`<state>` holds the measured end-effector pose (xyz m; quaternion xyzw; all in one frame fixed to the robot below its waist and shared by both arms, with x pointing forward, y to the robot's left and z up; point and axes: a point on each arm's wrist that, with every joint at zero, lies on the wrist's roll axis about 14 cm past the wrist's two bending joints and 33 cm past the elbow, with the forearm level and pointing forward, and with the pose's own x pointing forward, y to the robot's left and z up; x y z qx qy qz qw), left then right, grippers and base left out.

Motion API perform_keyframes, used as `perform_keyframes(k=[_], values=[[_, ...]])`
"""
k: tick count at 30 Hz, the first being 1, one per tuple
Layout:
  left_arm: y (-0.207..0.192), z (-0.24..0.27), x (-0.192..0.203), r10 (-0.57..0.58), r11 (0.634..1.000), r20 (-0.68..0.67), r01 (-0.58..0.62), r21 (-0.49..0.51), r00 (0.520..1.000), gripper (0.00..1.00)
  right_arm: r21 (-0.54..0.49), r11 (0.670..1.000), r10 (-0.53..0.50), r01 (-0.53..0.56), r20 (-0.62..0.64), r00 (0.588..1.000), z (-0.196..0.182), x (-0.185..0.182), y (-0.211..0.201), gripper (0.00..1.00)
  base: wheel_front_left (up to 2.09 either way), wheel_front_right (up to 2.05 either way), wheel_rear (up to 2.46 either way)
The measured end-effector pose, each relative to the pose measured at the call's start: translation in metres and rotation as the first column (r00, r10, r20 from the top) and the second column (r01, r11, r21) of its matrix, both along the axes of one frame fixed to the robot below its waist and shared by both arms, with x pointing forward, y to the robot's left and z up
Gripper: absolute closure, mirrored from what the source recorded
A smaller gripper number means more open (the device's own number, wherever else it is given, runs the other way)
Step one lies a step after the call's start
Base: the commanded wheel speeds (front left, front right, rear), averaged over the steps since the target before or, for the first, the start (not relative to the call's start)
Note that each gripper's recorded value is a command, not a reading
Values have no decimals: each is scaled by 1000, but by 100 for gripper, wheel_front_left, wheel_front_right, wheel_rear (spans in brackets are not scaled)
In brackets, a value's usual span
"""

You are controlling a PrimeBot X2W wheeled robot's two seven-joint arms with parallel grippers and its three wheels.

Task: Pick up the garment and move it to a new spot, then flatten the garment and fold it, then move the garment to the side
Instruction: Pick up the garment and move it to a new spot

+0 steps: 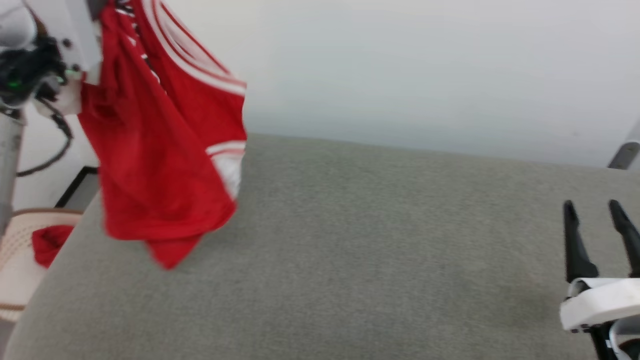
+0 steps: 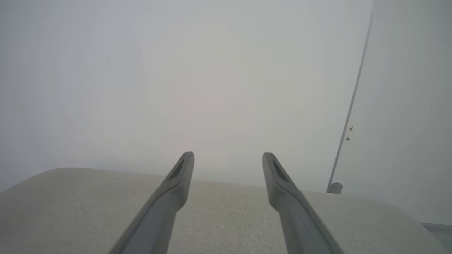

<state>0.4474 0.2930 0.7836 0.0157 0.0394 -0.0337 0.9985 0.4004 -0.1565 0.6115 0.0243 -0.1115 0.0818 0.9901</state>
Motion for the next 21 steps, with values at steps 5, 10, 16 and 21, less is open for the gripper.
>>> perform_keyframes(k=[5,10,16,21], values=[[-44,-2,10,-104,995,-13,104,-11,994,100,-17,994,-106,106,-4,994,0,-10,-37,0,0,0,0],[-93,-13,21,-209,978,-45,208,-21,977,100,-28,975,-222,221,-15,975,-4,-23,-77,0,0,0,0],[-147,-39,29,-318,948,-118,317,-27,941,100,-27,941,-338,337,-42,940,-12,-42,-116,0,0,0,0],[-194,-86,32,-413,910,-229,411,-59,882,100,-31,911,-412,411,-87,907,-28,-56,-141,0,0,0,0]])
